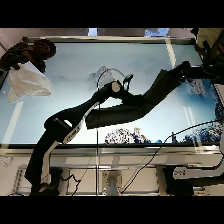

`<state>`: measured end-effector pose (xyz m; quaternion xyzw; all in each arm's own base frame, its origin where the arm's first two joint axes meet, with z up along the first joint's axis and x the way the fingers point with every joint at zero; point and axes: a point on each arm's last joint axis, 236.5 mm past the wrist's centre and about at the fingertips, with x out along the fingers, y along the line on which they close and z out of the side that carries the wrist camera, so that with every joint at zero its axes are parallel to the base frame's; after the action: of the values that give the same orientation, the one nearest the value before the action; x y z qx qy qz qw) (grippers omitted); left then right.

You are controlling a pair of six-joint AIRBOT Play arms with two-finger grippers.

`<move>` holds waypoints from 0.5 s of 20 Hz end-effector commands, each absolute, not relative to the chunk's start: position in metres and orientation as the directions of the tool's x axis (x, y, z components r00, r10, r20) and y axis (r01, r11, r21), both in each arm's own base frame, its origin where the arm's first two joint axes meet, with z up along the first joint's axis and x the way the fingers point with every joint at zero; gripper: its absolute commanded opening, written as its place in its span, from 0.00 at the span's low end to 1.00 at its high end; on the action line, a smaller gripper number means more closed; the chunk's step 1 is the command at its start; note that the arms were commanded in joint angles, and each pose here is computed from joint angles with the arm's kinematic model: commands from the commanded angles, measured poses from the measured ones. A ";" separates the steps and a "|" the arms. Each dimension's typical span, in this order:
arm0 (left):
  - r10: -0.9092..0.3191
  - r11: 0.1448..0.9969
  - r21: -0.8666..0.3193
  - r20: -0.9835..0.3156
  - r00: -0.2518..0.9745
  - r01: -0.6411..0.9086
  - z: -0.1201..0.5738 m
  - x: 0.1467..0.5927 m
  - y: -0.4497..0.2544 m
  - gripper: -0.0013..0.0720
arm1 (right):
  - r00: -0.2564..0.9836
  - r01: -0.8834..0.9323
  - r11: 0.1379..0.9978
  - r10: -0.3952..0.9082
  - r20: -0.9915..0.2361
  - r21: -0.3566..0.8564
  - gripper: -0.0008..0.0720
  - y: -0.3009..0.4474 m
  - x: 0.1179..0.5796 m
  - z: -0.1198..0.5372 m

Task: Fold the shirts.

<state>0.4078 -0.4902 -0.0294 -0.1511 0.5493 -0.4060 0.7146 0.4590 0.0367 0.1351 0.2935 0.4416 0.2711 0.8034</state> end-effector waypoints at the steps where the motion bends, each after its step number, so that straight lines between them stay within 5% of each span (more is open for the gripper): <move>1: -0.568 0.785 -0.431 -0.787 0.240 0.446 -0.002 0.467 -0.415 0.42 | 0.407 -0.232 0.645 0.744 -0.529 0.728 0.04 0.067 0.448 0.151; 5: -0.259 0.955 -0.210 -0.934 0.244 0.208 0.006 0.498 -0.251 0.42 | 0.257 -0.333 0.637 0.771 -0.583 0.695 0.04 0.148 0.427 0.138; 10: -0.191 0.981 -0.184 -0.925 0.329 0.054 0.059 0.518 -0.147 0.42 | 0.103 -0.473 0.619 0.745 -0.659 0.627 0.04 0.269 0.391 0.106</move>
<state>0.5148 -0.2155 0.0355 -0.0550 0.5731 -0.1390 0.8057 0.4119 0.2089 0.1216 0.1736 0.5106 0.3922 0.7452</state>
